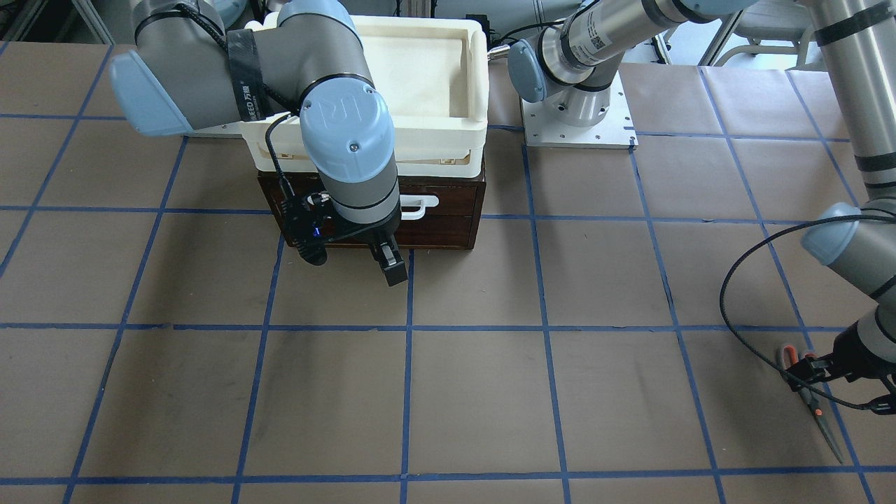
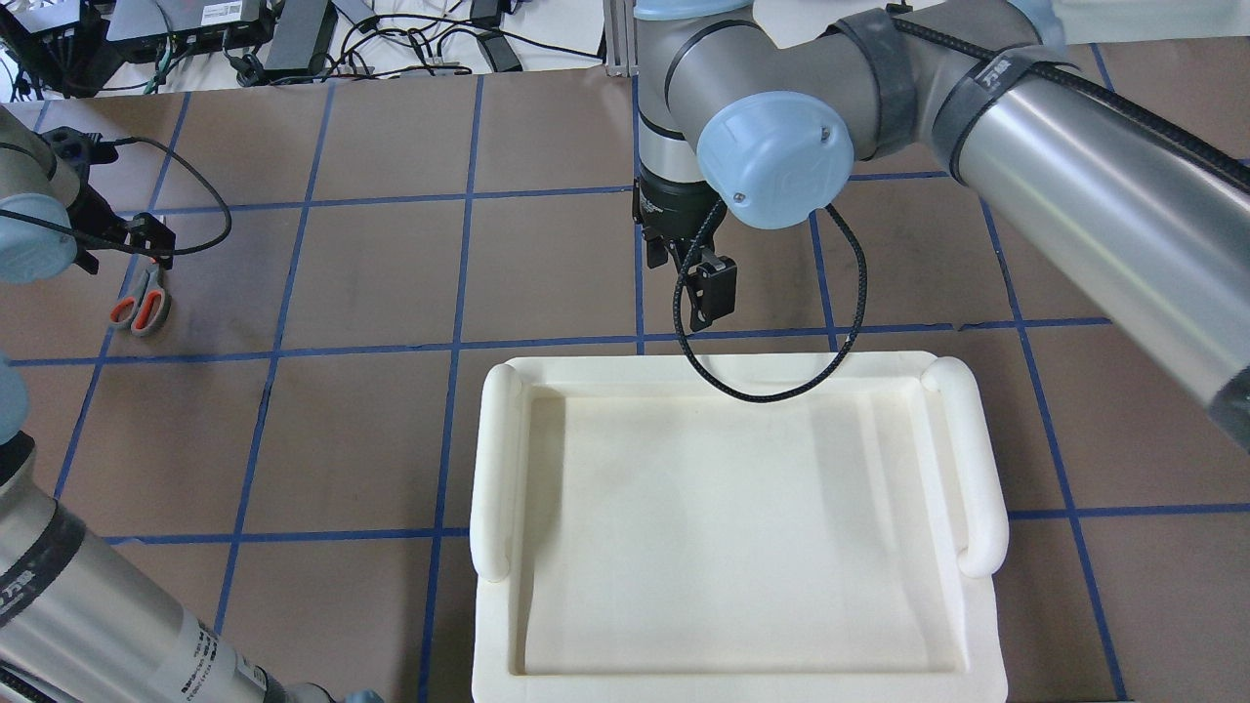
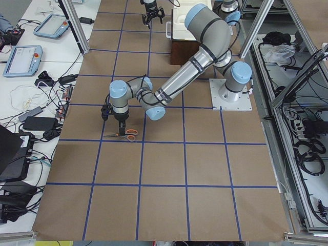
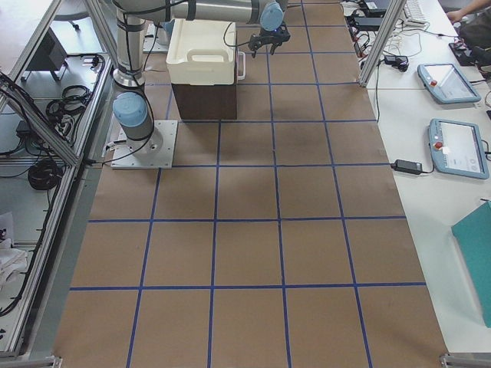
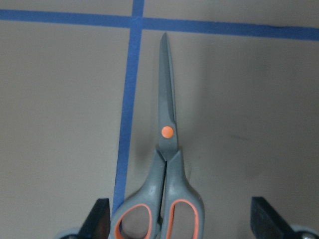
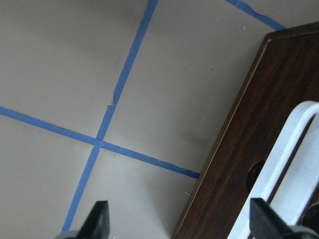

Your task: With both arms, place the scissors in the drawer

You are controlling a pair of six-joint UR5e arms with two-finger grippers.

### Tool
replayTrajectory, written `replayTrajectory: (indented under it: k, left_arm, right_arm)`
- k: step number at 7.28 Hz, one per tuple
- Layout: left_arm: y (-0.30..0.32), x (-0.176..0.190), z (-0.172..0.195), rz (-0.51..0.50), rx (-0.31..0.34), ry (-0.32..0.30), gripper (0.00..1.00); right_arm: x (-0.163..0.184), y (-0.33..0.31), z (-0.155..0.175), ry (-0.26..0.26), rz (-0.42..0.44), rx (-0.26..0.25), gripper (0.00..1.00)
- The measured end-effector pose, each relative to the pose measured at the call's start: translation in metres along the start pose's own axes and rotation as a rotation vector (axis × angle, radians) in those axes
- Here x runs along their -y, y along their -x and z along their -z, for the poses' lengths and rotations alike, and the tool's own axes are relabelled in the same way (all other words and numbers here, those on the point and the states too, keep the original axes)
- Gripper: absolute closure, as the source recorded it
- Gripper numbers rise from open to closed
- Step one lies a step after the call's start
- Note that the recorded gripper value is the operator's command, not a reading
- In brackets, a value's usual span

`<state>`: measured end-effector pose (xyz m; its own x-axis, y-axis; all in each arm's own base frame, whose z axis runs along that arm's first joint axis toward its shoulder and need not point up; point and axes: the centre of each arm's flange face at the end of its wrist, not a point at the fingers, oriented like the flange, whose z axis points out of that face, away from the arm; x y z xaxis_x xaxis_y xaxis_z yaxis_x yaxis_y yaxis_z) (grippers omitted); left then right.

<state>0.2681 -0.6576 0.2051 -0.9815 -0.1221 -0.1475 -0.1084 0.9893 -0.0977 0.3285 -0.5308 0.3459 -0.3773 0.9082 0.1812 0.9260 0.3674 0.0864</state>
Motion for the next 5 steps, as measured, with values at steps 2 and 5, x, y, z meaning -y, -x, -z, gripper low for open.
replayTrajectory:
  k: [2,5]
  left_arm:
    - [0.002,0.007,-0.021,-0.008,-0.001,0.001,0.03]
    - [0.012,0.013,-0.034,-0.065,-0.023,-0.009,0.04]
  right_arm:
    - [-0.002,-0.001,-0.017,0.003,-0.074,-0.074,0.0]
    - [-0.002,-0.008,-0.028,0.003,-0.097,-0.157,0.0]
